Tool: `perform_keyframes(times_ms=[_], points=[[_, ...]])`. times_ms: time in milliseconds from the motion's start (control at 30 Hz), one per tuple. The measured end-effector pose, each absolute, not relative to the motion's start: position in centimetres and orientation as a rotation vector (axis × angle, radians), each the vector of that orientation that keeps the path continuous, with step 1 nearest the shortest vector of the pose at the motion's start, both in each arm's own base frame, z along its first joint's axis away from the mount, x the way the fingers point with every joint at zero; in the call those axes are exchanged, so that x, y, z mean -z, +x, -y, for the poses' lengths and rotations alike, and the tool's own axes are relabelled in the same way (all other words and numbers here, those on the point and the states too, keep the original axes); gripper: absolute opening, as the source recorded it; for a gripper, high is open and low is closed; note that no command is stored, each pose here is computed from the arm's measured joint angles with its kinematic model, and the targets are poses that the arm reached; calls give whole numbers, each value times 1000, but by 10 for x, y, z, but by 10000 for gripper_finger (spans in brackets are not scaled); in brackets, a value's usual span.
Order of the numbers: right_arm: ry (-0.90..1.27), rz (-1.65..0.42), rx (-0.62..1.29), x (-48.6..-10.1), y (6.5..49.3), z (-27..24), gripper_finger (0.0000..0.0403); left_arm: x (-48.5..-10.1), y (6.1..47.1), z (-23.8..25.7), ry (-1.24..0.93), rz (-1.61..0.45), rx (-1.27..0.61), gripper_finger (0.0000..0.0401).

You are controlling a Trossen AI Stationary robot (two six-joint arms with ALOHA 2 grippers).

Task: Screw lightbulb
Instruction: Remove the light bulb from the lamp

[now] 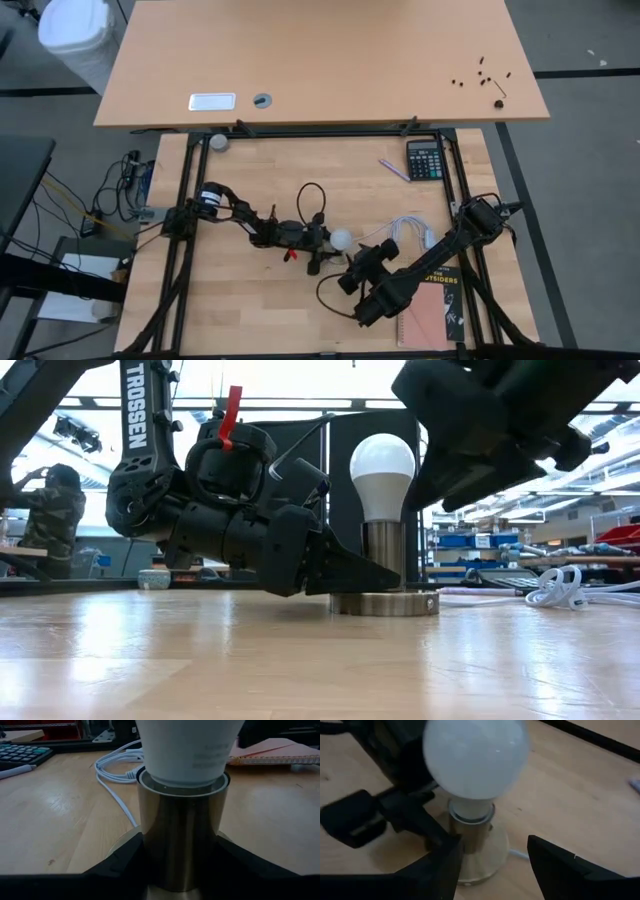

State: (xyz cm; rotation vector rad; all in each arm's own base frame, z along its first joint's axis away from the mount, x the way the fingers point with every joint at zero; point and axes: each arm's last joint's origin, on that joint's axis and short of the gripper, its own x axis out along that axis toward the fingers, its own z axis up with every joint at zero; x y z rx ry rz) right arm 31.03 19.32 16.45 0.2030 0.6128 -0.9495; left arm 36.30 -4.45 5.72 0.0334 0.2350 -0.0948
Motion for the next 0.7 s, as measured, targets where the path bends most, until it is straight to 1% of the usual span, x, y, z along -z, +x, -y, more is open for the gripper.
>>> perform_keyframes(times_ms=[300, 700], points=[[220, -579, 898, -164, 327, -190, 232, -57, 363, 44, 33, -235, 95, 198], [146, -633, 939, -164, 339, -166, 229, -57, 363, 44, 28, -235, 92, 198]])
